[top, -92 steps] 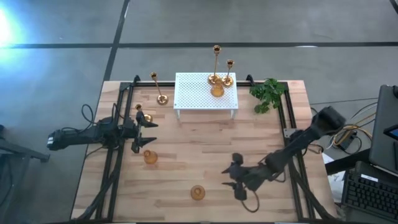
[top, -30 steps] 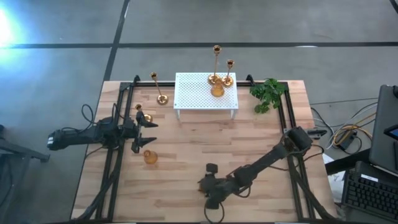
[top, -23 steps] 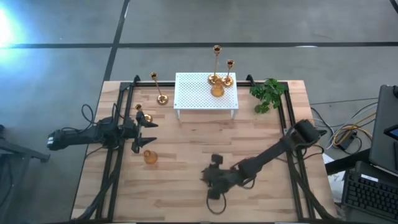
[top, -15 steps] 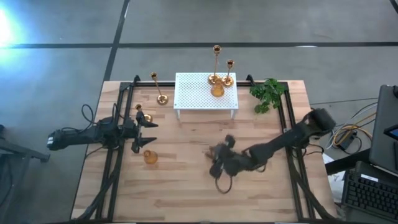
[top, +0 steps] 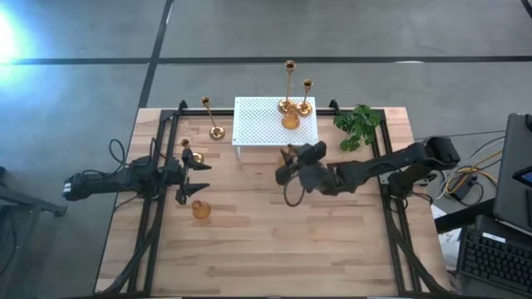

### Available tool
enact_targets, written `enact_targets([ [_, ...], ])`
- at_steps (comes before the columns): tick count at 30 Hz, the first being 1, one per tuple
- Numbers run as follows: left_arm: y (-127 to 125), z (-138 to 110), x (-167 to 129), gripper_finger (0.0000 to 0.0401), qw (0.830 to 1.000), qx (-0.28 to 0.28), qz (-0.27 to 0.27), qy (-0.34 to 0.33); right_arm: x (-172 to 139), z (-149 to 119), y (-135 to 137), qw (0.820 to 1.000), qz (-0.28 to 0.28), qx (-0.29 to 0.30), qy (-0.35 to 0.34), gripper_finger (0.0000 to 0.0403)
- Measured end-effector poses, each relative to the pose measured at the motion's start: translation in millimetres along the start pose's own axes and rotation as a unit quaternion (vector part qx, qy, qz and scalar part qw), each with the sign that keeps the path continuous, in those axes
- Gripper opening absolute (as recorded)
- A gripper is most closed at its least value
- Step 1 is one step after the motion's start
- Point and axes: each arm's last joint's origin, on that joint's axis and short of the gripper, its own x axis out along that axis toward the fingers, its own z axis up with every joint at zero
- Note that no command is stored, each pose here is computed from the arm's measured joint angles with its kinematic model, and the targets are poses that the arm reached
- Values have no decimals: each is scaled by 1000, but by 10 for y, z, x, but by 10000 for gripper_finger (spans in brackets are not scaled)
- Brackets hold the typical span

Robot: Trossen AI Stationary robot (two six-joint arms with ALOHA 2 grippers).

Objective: Pick & Place candle stick holders
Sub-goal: Put the bottom orange candle holder on the shelf

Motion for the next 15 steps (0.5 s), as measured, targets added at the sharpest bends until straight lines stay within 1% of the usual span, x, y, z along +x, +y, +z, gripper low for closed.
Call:
enact_targets([
  [5, 1, 0, 0, 301, 1000, 0, 1, 0, 224, 2, 103, 998, -58, -8, -25, 132],
  [10, 0, 0, 0, 300, 1000, 0, 1, 0, 527, 17, 229, 996, -84, -12, -28, 132],
  [15, 0, 0, 0, 301, 1000, 0, 1, 0, 805, 49, 291, 993, -114, -18, -14, 132],
])
